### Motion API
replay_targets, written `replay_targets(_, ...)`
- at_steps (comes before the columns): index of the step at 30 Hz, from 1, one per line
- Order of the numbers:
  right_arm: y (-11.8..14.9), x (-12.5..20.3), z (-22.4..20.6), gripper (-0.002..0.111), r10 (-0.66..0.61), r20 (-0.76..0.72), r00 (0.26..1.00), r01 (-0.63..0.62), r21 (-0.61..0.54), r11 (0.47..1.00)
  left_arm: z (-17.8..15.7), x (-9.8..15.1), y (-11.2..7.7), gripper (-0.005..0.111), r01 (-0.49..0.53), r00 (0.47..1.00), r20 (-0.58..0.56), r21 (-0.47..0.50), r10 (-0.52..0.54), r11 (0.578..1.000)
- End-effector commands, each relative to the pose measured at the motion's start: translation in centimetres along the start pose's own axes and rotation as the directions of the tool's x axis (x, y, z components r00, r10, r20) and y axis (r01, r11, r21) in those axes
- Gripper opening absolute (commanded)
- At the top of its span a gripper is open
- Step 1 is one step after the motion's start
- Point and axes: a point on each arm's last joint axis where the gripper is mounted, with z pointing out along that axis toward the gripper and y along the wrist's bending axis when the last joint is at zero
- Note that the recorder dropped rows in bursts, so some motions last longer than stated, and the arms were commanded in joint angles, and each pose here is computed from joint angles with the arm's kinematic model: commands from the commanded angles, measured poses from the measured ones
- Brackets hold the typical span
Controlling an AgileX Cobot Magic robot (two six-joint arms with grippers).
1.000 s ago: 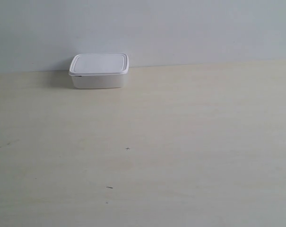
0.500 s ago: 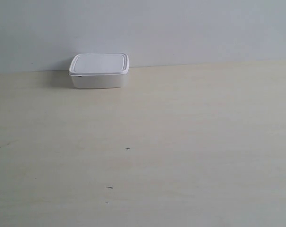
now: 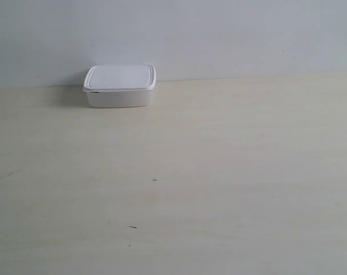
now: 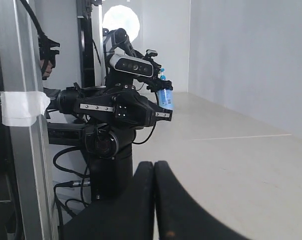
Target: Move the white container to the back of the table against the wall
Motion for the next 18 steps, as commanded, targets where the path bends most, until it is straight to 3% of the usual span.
replay_targets(1, -0.1, 0.1, -0.1, 0.0, -0.009, 0.003, 1.0, 0.009, 0.023, 1.0, -0.1, 0.0, -0.1, 0.0, -0.008, 1.0, 0.004, 0.012, 0.008, 1.0)
replay_targets(6, -0.9, 0.1, -0.4, 0.0, -0.029, -0.002, 1.0, 0.029, 0.153, 0.988, 0.0, 0.0, -0.1, 0.0, -0.009, 1.0, 0.005, 0.008, 0.009, 1.0)
replay_targets(10, -1.7, 0.0, -0.8, 0.0, -0.053, -0.012, 0.999, 0.054, 0.312, 0.949, 0.0, 0.0, -0.1, 0.0, -0.01, 1.0, 0.006, 0.002, 0.009, 1.0)
replay_targets(18, -3.3, -0.2, -2.3, 0.0, -0.096, -0.045, 0.994, 0.103, 0.622, 0.776, 0.2, -0.1, 0.4, 0.0, -0.015, 1.0, 0.02, -0.07, 0.016, 0.997)
